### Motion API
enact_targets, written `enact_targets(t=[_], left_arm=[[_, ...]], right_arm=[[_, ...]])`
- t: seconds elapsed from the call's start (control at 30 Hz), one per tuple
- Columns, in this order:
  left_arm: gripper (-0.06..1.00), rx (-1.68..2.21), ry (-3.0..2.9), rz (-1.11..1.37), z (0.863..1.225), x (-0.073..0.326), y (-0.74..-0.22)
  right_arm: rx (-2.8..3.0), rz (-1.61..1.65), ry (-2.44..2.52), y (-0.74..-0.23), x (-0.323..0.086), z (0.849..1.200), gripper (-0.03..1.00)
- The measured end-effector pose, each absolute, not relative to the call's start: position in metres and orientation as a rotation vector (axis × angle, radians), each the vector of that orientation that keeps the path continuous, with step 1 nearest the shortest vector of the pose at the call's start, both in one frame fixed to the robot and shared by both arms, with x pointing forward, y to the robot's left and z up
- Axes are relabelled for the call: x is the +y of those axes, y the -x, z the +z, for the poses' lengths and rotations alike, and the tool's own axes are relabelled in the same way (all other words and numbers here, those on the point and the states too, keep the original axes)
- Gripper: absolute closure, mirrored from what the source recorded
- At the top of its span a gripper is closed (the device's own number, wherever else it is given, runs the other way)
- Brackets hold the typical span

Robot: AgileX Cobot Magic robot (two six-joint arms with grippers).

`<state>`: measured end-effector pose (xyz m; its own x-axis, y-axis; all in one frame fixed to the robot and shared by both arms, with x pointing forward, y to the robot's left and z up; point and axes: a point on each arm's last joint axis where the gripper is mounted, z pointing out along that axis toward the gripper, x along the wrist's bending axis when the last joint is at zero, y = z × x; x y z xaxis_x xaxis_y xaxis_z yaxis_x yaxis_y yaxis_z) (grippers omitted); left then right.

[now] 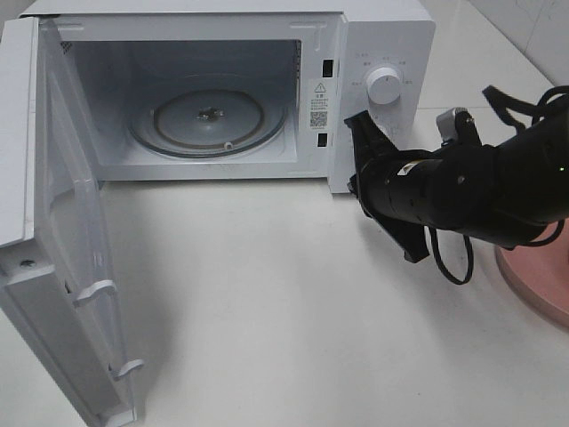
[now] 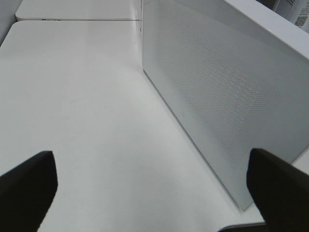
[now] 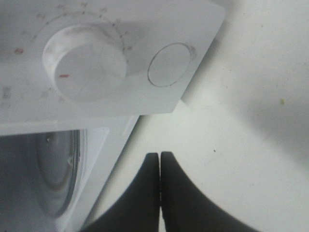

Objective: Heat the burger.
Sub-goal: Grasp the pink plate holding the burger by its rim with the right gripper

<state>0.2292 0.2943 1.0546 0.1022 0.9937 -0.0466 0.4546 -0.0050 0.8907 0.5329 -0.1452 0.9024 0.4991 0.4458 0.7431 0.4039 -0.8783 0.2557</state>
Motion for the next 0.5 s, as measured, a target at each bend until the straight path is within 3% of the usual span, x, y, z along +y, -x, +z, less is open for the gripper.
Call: enact_targets(t=[0.5], left_arm=[[-0.04, 1.466, -1.578, 0.848, 1.055, 0.294, -0.229]], right_arm=[[1.879, 0.973, -2.259, -0.493, -0.138, 0.931, 0.94]])
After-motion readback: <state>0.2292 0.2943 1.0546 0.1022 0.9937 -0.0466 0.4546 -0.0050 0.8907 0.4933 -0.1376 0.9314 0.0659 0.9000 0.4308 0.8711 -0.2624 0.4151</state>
